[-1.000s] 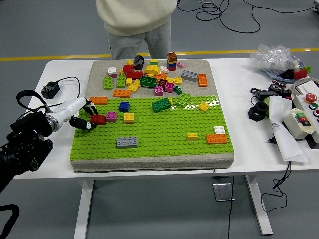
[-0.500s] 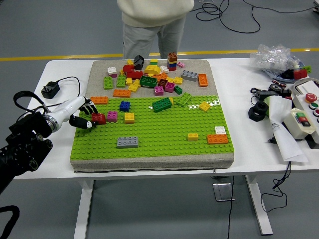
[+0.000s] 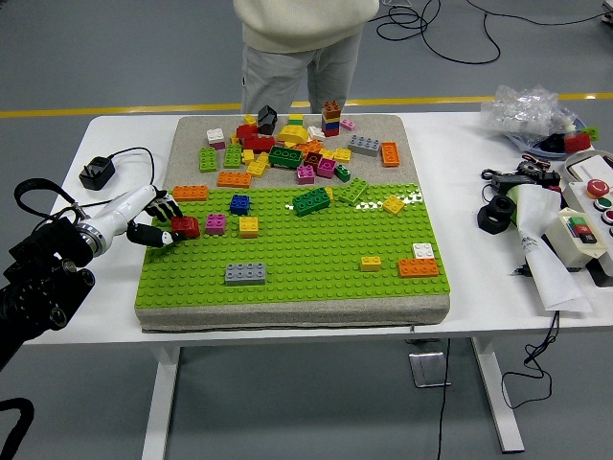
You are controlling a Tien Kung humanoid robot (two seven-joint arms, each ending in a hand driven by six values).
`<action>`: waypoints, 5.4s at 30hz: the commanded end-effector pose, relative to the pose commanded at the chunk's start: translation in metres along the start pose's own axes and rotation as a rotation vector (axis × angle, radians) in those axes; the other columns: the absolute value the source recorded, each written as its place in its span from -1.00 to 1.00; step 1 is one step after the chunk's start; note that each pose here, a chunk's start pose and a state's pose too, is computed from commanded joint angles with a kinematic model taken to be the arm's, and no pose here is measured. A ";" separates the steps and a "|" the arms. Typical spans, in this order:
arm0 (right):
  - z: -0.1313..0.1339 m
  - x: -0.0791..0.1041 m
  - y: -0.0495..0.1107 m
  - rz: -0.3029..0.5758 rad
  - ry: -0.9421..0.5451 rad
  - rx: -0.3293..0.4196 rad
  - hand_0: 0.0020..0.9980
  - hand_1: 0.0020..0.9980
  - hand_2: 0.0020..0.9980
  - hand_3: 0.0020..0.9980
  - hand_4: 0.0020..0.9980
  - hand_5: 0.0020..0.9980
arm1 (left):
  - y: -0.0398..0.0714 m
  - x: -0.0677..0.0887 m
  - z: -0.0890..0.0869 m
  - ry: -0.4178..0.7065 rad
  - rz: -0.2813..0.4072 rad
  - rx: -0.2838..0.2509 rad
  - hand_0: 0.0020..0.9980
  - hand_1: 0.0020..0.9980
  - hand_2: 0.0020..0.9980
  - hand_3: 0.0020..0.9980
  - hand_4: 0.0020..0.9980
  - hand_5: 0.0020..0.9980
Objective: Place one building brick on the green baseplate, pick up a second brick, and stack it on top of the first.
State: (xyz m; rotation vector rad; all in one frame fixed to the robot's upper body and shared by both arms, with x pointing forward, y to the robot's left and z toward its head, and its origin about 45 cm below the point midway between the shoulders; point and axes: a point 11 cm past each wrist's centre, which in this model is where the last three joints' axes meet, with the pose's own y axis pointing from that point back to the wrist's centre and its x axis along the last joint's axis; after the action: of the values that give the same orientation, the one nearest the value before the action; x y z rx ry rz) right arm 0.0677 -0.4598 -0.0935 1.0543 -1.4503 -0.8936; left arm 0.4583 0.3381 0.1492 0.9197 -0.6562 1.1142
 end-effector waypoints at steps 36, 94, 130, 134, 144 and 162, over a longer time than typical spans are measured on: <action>0.003 0.010 0.001 0.016 -0.022 0.001 0.52 0.38 0.47 0.39 0.90 0.38 | 0.025 0.017 0.037 0.030 0.111 -0.159 0.22 0.04 0.03 -0.05 0.17 -0.81; 0.007 0.013 0.001 0.022 -0.024 -0.011 0.52 0.38 0.47 0.39 0.90 0.38 | 0.053 -0.076 0.073 0.104 -0.032 -0.249 0.22 0.04 0.03 -0.05 0.17 -0.79; 0.005 0.011 0.001 0.020 -0.028 -0.007 0.52 0.39 0.47 0.40 0.90 0.38 | 0.049 -0.084 0.072 0.117 -0.052 -0.247 0.32 0.09 0.05 -0.01 0.33 -0.70; 0.005 0.011 0.001 0.019 -0.028 -0.008 0.52 0.38 0.47 0.40 0.90 0.38 | 0.049 -0.086 0.072 0.118 -0.055 -0.244 0.45 0.13 0.06 -0.01 0.38 -0.68; 0.006 0.010 0.001 0.018 -0.028 -0.009 0.52 0.38 0.47 0.40 0.90 0.38 | 0.047 -0.084 0.073 0.118 -0.048 -0.245 0.55 0.17 0.06 -0.01 0.42 -0.66; 0.006 0.010 0.001 0.018 -0.029 -0.010 0.52 0.38 0.47 0.40 0.90 0.38 | 0.046 -0.082 0.070 0.105 -0.050 -0.241 0.63 0.25 0.09 0.01 0.51 -0.65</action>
State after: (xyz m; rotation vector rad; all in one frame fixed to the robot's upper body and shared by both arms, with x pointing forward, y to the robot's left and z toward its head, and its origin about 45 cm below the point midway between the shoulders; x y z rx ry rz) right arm 0.0610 -0.4688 -0.0908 1.0229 -1.4757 -0.9059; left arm 0.3880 0.2463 0.1285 0.6639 -0.6616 1.0066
